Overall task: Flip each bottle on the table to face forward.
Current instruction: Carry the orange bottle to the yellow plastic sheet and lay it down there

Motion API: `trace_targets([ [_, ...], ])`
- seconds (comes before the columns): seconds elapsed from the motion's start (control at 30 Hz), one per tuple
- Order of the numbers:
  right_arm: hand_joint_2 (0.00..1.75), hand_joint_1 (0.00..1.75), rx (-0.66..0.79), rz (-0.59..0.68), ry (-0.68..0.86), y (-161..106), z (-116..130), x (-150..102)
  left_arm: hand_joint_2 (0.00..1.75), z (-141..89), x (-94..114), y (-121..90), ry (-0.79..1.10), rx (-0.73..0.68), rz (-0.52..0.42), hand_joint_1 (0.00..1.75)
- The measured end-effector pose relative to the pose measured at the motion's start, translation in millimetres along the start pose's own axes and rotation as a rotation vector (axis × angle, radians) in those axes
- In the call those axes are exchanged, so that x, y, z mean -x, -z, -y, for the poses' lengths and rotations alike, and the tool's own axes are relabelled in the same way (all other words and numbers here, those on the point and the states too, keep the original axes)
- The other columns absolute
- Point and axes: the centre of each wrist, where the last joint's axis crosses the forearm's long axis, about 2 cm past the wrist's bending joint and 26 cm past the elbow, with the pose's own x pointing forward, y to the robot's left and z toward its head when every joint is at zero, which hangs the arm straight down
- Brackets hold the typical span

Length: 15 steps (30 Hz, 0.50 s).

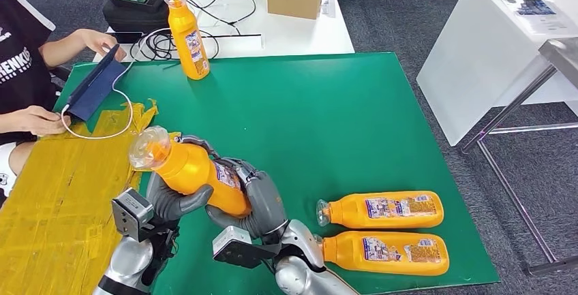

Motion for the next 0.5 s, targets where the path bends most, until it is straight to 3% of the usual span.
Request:
trace_targets([
  [0.03, 1.75, 1.75, 0.002, 0.000, 0.001, -0.1, -0.1, -0.3, 1.75, 0.0, 0.0, 0.0, 0.003, -0.002, 0.000, 1.75],
  [0.07, 1.75, 1.61, 0.005, 0.000, 0.004, -0.2, -0.1, -0.6, 1.75, 0.1, 0.0, 0.1, 0.008, -0.005, 0.001, 1.75],
  [0.17, 1.75, 0.31, 0.023, 0.000, 0.013, -1.0, -0.4, -2.5, 1.75, 0.3, -0.2, 0.4, 0.029, -0.017, 0.002, 1.75],
  [0.2, 1.75, 0.00, 0.033, -0.001, 0.018, -1.5, -0.5, -3.4, 1.75, 0.3, -0.5, 0.7, 0.043, -0.023, 0.003, 1.75],
  [0.37, 1.75, 0.00, 0.099, -0.012, 0.051, -8.8, 1.7, -8.4, 1.75, -6.3, -4.9, 2.0, 0.271, -0.072, -0.010, 1.75],
  [0.5, 1.75, 0.00, 0.195, -0.028, 0.021, -20.9, 18.7, -12.0, 1.75, -39.1, -9.2, 0.2, 0.718, -0.147, -0.109, 1.75],
])
